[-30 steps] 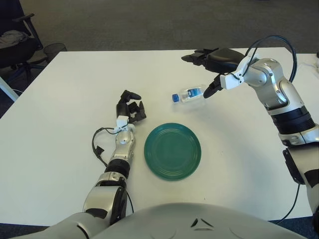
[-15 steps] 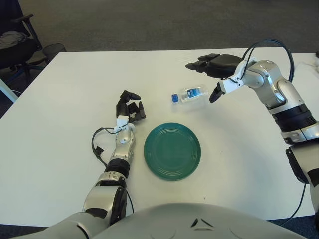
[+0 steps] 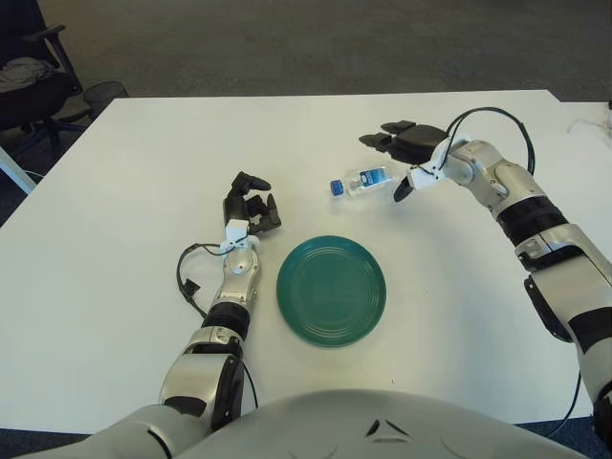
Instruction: Put the bottle into the plate.
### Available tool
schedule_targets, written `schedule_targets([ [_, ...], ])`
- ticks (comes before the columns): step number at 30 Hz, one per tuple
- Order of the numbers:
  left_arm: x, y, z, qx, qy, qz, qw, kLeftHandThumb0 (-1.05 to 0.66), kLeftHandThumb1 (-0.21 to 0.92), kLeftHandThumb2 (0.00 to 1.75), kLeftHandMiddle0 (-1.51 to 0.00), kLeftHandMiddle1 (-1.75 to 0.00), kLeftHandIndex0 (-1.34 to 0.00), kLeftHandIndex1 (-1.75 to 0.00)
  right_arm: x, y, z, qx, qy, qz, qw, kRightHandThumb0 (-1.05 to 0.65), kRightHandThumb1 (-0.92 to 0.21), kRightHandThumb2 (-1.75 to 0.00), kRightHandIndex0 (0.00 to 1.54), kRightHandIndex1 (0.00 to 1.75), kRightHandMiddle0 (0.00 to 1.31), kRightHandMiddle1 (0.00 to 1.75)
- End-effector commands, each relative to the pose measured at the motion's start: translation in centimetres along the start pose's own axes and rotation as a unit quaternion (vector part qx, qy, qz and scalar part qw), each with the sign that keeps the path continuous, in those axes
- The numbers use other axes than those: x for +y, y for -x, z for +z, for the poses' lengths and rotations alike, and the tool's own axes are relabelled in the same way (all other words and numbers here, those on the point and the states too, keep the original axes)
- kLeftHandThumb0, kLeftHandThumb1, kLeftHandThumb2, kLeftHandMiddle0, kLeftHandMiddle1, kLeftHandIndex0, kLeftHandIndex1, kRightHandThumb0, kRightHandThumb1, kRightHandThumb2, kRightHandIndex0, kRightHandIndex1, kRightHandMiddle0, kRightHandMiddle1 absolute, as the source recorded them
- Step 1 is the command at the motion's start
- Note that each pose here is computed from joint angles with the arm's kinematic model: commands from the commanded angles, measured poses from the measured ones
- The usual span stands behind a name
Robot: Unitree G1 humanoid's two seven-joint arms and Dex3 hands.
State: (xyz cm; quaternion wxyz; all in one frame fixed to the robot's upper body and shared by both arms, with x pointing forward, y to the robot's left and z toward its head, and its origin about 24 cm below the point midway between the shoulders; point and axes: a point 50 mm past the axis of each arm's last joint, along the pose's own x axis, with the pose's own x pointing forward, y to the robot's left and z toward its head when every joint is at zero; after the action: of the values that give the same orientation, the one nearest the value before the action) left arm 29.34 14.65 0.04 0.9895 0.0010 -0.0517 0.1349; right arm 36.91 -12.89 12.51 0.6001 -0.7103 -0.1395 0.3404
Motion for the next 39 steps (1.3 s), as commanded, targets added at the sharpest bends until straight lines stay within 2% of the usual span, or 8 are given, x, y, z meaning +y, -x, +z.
schedule_targets([
  [1,0.4,1.1,-1.7,0.044,-0.018,0.003,0.999,-0.51,0.20,1.45,-1.21,-1.75,-0.70,-1.75,-1.3,-0.5,-0.1,0.001,0.021,-0.015,1.000,-1.05,-0.91,-0.03,0.00,0.00,0.00,0.00],
  [15,0.6,1.1,-1.7,0.047,-0.007,0.002,0.999,-0.51,0.21,1.45,-1.21,-1.75,-0.69,-1.75,0.8,-2.0,0.2,0.011,0.023,0.012,1.000,-1.05,-0.92,-0.06,0.00,0.00,0.00,0.00],
  [39,0.5,1.1,-1.8,0.046,-0.001,0.001,0.999,-0.50,0.23,1.42,-1.19,-1.75,-0.68,-1.75,2.3,-3.0,0.9,0.013,0.026,0.036,0.999,-1.05,-0.92,-0.09,0.00,0.00,0.00,0.00],
])
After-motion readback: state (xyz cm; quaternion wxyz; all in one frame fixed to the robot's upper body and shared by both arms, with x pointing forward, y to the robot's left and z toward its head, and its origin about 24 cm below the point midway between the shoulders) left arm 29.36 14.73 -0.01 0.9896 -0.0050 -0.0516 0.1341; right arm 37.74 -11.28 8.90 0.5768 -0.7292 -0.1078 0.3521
